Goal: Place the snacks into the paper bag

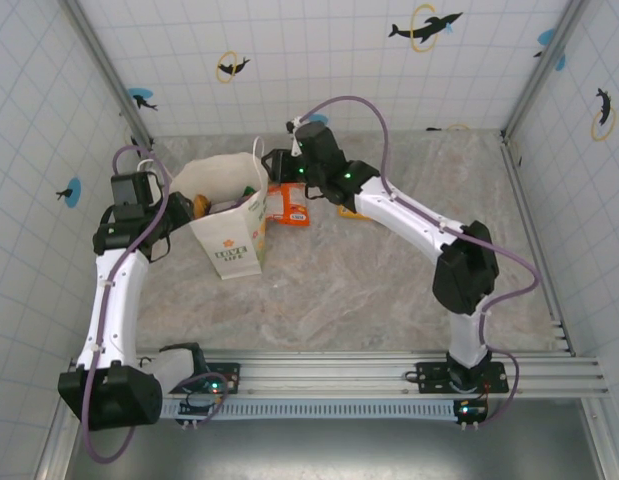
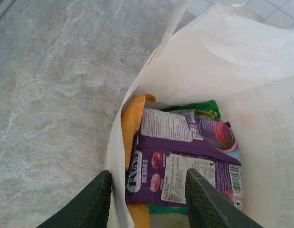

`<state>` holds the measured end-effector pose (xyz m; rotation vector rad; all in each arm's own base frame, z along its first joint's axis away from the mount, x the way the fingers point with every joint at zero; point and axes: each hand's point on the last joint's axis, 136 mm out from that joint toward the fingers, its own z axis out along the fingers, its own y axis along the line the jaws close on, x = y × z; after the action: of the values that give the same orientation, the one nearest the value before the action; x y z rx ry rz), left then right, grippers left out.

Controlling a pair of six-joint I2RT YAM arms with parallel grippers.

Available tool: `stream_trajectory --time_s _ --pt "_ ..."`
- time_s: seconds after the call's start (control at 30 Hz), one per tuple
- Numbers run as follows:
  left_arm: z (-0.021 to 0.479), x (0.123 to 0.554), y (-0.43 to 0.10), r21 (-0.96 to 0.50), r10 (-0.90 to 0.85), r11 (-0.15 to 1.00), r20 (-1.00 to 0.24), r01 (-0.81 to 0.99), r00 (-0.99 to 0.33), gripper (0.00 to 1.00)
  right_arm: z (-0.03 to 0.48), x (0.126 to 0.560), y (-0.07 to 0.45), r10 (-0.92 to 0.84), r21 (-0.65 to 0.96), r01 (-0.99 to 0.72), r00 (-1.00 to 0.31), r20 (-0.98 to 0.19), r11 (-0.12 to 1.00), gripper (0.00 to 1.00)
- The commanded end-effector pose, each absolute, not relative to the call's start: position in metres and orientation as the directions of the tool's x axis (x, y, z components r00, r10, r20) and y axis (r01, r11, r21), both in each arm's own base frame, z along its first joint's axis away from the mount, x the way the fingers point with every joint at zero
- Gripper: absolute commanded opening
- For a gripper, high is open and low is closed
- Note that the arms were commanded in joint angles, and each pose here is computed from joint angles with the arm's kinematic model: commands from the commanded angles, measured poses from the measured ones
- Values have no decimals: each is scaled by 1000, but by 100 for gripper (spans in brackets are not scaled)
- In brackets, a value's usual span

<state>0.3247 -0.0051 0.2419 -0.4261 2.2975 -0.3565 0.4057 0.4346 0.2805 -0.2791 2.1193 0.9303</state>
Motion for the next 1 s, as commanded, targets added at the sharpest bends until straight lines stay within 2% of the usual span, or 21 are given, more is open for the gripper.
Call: stream_trajectory --time_s 0.0,0.27,0.43,0.7,0.83,0.97 --pt "256 335 1 -359 -391 915 -682 -183 -618 44 288 407 447 106 559 -475 -690 -716 680 58" --pt "252 340 -6 -383 -388 911 -668 -154 -635 40 269 405 461 79 585 -462 -737 -671 667 54" --pt "254 339 -9 -394 -386 909 -672 -135 -633 32 260 400 464 57 579 -459 -750 -660 674 49" --pt "259 340 -16 -417 -379 904 -674 -97 -634 16 264 393 479 63 599 -479 -745 -664 642 30" --pt "268 341 -22 -433 -369 899 -683 -57 -631 8 277 388 487 78 615 -504 -732 -677 607 17" --pt "278 342 -35 -473 -355 881 -688 19 -633 5 300 378 500 101 638 -539 -715 -692 550 10"
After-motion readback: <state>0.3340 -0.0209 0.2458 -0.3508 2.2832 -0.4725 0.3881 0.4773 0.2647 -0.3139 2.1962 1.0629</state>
